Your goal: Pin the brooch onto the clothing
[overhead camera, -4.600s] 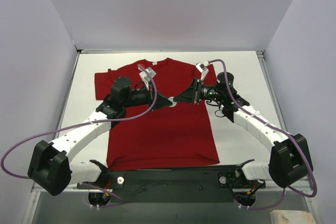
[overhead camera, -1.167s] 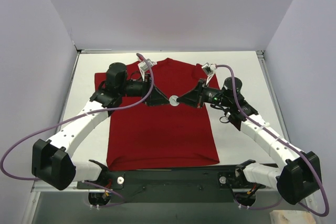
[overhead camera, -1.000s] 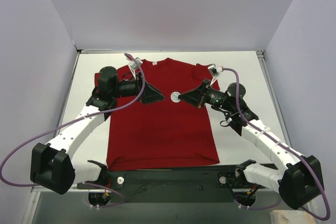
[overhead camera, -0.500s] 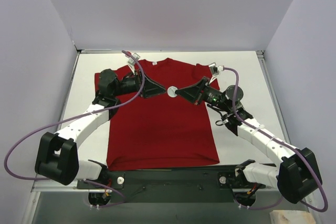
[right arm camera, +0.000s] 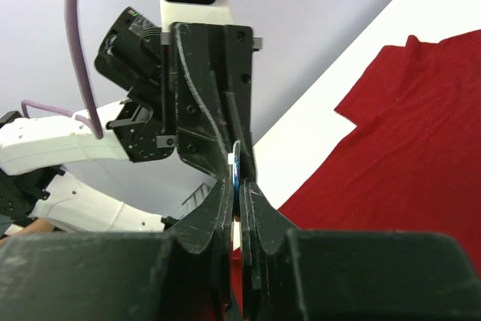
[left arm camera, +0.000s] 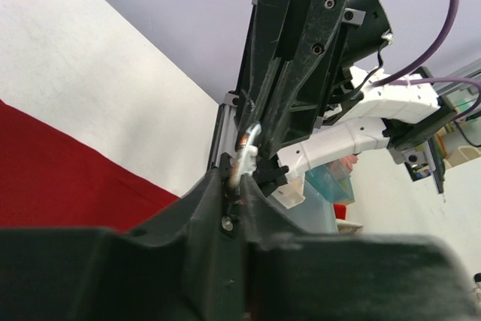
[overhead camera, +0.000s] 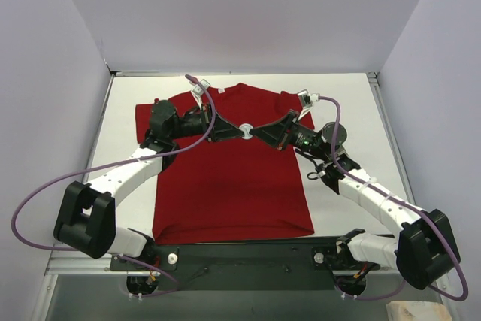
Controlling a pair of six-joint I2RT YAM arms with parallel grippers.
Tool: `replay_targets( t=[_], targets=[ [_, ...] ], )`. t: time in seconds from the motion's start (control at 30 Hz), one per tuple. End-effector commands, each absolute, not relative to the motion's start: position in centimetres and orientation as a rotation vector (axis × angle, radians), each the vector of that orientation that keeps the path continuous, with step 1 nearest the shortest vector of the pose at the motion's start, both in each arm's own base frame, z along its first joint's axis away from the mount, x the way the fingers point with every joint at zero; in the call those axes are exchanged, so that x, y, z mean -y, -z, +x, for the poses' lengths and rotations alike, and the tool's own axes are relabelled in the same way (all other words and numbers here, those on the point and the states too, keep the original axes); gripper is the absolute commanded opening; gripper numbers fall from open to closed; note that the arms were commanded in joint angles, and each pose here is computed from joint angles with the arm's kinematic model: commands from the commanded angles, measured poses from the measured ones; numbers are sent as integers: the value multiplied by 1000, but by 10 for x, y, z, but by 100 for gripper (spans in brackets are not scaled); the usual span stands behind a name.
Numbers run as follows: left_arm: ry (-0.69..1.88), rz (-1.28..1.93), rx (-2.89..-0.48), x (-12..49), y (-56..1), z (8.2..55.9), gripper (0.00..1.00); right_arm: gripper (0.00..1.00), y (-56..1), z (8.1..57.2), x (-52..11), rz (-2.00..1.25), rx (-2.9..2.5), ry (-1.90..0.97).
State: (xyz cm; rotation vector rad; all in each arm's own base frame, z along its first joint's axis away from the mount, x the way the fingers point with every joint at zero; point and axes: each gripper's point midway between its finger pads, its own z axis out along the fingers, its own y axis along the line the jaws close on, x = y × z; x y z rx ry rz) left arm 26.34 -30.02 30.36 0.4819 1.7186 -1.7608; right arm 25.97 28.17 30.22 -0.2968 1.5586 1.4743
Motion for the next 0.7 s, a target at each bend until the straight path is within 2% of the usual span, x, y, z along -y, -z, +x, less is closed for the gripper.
replay_targets(
  t=[0.0, 0.07, 0.13, 0.17, 0.23, 0.27, 0.37, 0.47, 0.57, 0.67],
  targets=[
    [1725, 540, -1611, 302, -330, 267, 9, 0, -340, 257, -284, -355, -1413, -1487],
    [1714, 549, -1605, 301, -331, 267, 0, 0, -336, 257, -288, -364, -1441, -1502],
    [1690, 559, -1611, 301, -331, 266, 0, 9, -336, 258, -290, -375, -1459, -1513],
    [1676, 562, -1615, 300, -331, 267, 0, 23, -336, 258, -291, -380, -1467, -1516],
    [1628, 580, -1638, 299, -328, 266, 0, 36, -336, 257, -292, -392, -1477, -1519],
    [1611, 565, -1684, 298, -321, 267, 0, 48, -337, 256, -292, -400, -1474, -1517],
    [1527, 578, -1700, 295, -319, 267, 0, 68, -340, 255, -290, -399, -1470, -1513],
    [1482, 589, -1684, 291, -322, 264, 0, 73, -343, 253, -291, -402, -1459, -1531],
    [1474, 586, -1668, 289, -326, 262, 0, 73, -342, 251, -293, -403, -1459, -1560],
    [1491, 587, -1656, 290, -329, 260, 0, 67, -340, 250, -296, -415, -1459, -1593]
  ],
)
